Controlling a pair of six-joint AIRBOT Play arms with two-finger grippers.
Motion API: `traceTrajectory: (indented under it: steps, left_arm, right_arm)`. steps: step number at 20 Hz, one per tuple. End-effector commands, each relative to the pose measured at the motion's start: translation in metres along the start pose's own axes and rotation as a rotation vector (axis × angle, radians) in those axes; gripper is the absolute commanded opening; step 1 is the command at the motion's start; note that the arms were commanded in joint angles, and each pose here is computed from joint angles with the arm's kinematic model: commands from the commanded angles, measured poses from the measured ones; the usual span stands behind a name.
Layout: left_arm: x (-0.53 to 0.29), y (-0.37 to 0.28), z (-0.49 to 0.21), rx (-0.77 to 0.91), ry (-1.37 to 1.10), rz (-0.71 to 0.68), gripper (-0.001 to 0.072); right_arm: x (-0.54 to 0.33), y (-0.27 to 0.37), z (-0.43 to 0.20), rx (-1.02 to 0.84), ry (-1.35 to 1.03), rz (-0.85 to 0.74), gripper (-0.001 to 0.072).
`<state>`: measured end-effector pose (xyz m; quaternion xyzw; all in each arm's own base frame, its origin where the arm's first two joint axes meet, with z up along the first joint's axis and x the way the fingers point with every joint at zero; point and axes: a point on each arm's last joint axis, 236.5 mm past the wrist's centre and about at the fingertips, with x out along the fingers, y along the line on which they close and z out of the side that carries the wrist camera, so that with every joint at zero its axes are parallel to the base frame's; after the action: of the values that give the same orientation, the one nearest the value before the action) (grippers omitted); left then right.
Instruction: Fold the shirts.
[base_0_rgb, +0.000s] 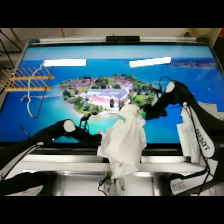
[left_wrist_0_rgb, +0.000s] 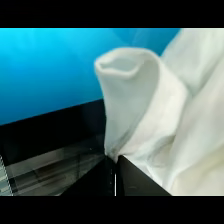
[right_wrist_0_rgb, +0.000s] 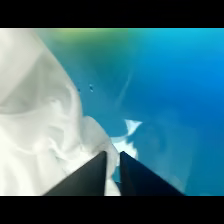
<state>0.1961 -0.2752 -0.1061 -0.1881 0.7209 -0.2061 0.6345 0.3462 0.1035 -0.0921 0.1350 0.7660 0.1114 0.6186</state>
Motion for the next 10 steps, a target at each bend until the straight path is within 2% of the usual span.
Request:
traceTrajectory:
  steps: [1, 2, 3, 10]
  left_arm:
    - [-0.006, 0.001, 0.006, -0.001, -0.02, -0.009, 0.0032]
    - [-0.008, 0.001, 0.007, -0.005, -0.021, -0.011, 0.0032]
    - [-0.01, 0.001, 0.006, -0.006, -0.016, -0.012, 0.0033]
    - [-0.011, 0.0, 0.004, -0.001, -0.013, -0.015, 0.0032]
  right_arm:
    - [0.0, 0.017, 0.005, 0.018, -0.018, 0.068, 0.0426]
    - [0.0, 0.016, 0.002, 0.004, -0.006, 0.064, 0.0493]
    - [0.0, 0.014, -0.002, -0.01, 0.008, 0.06, 0.0505]
    - [0.036, 0.008, -0.029, -0.014, 0.128, 0.019, 0.0489]
